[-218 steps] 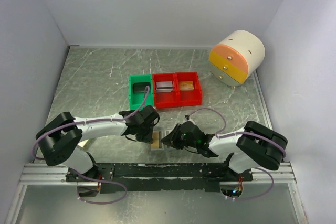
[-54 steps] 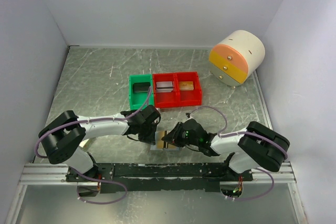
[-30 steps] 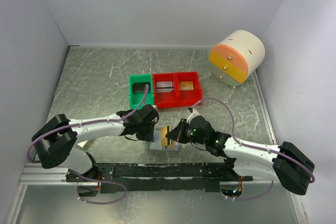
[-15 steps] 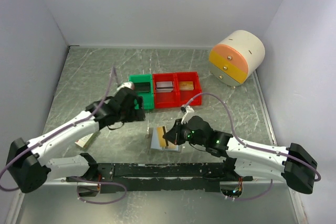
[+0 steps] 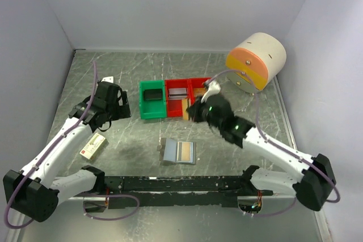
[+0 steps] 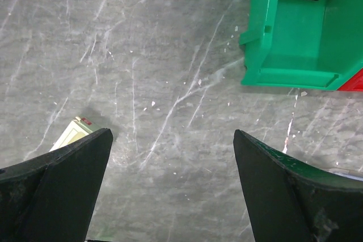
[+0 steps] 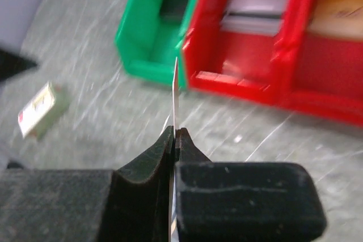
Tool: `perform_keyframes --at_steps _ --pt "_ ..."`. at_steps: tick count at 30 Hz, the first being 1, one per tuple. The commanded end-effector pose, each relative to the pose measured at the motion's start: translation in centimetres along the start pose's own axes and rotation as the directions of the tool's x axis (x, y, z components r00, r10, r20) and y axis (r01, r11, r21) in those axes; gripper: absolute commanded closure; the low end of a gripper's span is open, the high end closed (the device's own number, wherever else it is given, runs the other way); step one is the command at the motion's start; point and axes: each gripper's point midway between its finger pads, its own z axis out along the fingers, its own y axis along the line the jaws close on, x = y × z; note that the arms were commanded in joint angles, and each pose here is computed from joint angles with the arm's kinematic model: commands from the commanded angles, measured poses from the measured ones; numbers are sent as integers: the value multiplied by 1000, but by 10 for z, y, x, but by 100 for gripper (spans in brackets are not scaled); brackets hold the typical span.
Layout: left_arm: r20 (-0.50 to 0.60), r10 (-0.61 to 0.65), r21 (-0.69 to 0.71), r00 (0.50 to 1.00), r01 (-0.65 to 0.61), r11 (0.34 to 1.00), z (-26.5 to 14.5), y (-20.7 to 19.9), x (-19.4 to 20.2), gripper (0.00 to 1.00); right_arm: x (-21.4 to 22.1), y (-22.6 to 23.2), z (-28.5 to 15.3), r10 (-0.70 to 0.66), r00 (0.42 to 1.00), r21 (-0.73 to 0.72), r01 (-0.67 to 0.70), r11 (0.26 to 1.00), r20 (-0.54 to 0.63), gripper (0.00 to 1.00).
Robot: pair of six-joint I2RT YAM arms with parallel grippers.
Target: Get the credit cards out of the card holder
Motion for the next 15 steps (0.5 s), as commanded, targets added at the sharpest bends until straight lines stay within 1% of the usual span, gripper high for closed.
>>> perform_keyframes --at_steps 1,3,5,8,11,13,15 --pt "60 42 -15 997 -42 999 4 7 -7 0 -46 -41 19 80 997 -28 -80 996 -15 100" --pt "52 46 0 998 -46 999 8 5 -2 0 -60 -69 30 46 999 27 -46 999 -6 100" --pt "47 47 9 998 -48 999 8 4 -2 0 -74 -86 39 -21 1000 20 20 1000 24 100" --pt "63 42 2 997 -42 999 10 5 -4 0 -97 -106 46 -195 979 81 190 978 63 100" --pt "70 37 -6 997 -36 999 9 6 -5 0 -114 -119 51 -414 909 132 405 905 48 100" --pt "80 32 -19 996 -30 999 8 9 -7 0 -125 -121 51 -561 828 137 552 822 29 100" --pt "90 28 -25 996 -26 999 6 10 -9 0 -123 -129 51 -673 739 129 670 731 -29 100"
